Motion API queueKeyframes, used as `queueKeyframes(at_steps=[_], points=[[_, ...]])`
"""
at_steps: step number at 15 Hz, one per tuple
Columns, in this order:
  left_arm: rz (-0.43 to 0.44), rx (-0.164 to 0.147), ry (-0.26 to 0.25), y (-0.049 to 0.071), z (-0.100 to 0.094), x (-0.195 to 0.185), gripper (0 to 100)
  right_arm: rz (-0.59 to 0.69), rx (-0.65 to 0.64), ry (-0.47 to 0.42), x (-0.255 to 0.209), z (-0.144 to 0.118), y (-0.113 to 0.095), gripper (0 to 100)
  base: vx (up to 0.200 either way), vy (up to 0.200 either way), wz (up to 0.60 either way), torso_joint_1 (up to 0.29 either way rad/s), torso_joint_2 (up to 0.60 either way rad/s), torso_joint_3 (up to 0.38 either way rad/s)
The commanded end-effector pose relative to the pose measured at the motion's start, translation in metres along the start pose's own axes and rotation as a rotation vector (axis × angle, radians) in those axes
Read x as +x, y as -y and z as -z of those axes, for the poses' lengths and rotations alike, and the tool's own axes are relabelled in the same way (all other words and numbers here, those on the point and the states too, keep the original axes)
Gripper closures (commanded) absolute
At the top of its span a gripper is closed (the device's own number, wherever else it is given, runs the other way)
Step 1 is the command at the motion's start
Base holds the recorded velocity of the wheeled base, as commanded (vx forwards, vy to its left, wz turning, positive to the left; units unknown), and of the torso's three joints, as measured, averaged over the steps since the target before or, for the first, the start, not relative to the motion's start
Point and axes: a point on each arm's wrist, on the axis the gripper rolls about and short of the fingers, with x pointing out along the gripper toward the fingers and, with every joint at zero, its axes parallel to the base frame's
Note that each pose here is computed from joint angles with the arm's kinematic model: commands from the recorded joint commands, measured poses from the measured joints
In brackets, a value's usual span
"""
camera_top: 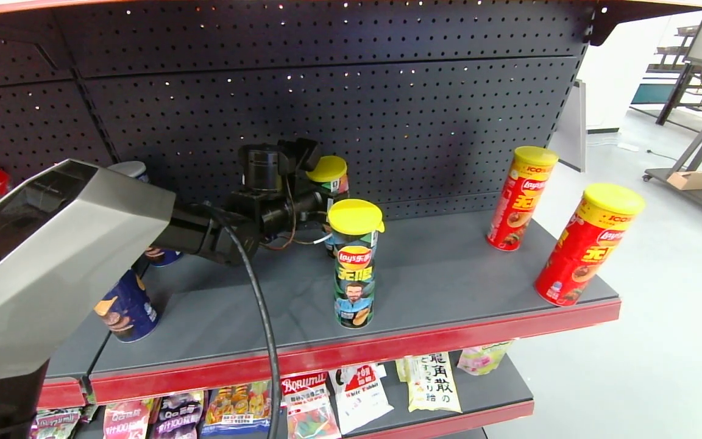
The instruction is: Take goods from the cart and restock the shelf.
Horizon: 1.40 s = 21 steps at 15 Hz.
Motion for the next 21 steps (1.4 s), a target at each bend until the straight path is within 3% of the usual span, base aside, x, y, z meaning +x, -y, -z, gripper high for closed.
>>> queueKeyframes(at_steps=[1, 7, 12, 21], points=[[-0.010, 0.001, -0.009, 0.002, 0.000, 0.000, 100, 0.000, -0.001, -0.002, 0.000, 0.000, 0.000, 0, 0.000, 0.000, 0.00, 0.000, 0.00, 0.000], [-0.013, 0.005, -0.015, 0.007, -0.007, 0.000, 100, 0.000, -0.001, -0.002, 0.000, 0.000, 0.000, 0, 0.000, 0.000, 0.00, 0.000, 0.00, 0.000], [-0.013, 0.007, 0.009, 0.009, -0.016, 0.001, 100, 0.000, -0.001, -0.002, 0.000, 0.000, 0.000, 0, 0.000, 0.000, 0.00, 0.000, 0.00, 0.000], [-0.006, 0.002, -0.060, 0.013, -0.009, 0.003, 100, 0.000, -0.001, -0.002, 0.000, 0.000, 0.000, 0, 0.000, 0.000, 0.00, 0.000, 0.00, 0.000]])
